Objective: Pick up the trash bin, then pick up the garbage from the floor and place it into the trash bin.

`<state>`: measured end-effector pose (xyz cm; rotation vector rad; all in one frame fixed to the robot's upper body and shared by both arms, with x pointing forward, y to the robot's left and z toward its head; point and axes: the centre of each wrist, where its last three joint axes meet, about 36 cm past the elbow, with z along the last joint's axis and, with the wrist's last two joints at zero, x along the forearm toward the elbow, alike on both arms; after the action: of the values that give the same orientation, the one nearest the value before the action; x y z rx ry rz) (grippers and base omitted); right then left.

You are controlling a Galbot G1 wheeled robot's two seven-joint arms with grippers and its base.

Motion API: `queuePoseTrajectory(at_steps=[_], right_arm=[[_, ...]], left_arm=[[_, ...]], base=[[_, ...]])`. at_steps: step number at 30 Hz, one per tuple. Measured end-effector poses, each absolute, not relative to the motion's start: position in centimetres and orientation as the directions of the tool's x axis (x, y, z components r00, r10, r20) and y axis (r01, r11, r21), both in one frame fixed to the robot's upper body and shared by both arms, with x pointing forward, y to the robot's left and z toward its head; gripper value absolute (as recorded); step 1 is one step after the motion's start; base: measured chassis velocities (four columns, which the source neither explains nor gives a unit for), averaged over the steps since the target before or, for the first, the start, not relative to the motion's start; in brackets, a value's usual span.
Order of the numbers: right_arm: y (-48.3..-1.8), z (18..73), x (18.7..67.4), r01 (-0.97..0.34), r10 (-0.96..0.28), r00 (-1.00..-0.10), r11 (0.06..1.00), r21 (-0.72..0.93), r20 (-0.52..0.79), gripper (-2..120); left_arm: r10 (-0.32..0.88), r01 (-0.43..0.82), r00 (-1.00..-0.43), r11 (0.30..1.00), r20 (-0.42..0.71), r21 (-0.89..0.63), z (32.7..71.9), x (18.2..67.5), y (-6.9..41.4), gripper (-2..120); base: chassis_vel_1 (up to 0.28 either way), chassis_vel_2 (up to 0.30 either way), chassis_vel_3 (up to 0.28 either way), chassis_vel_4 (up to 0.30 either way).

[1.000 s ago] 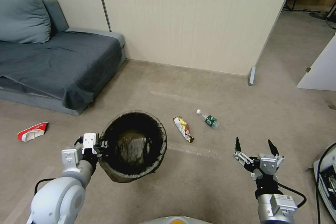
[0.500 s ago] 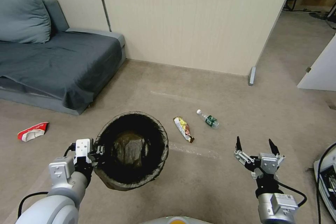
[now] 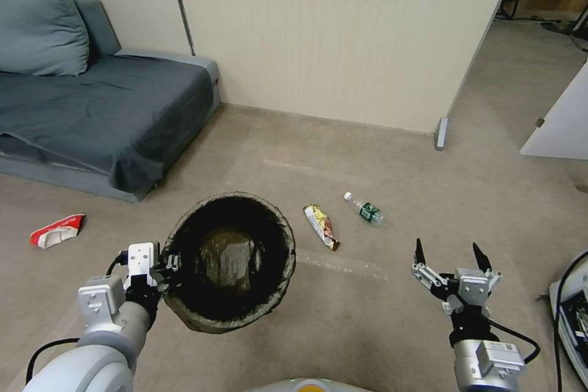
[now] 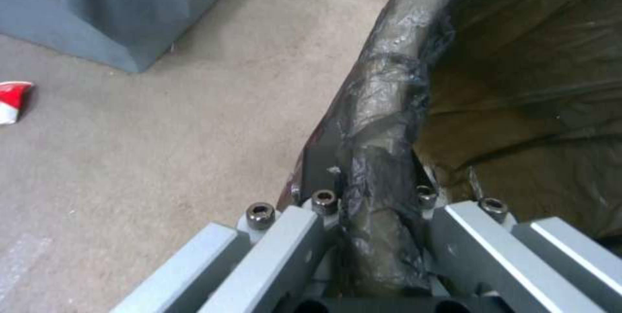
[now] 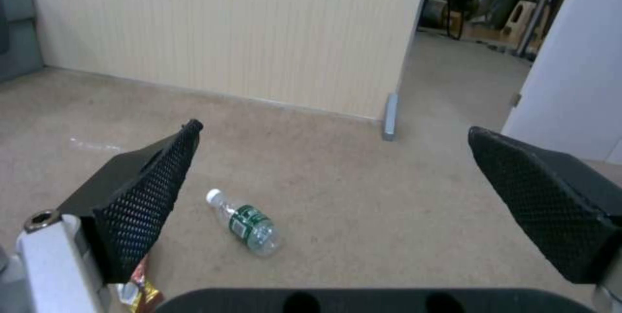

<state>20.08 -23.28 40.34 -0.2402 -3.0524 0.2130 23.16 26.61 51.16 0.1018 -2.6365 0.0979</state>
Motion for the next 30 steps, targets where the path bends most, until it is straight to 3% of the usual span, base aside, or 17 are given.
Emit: queuePoseTrajectory(at_steps=[30], right_arm=[[-23.17,39.63,20.04,0.116,0.125,-0.990,0.985,-0.130,0.059,100]], left_arm=[[-0.054,-0.087,-0.872,0.995,0.486,-0.046,50.82,23.35,26.67,1]], base=[[-0.117,0.118,0.117,-0.115]])
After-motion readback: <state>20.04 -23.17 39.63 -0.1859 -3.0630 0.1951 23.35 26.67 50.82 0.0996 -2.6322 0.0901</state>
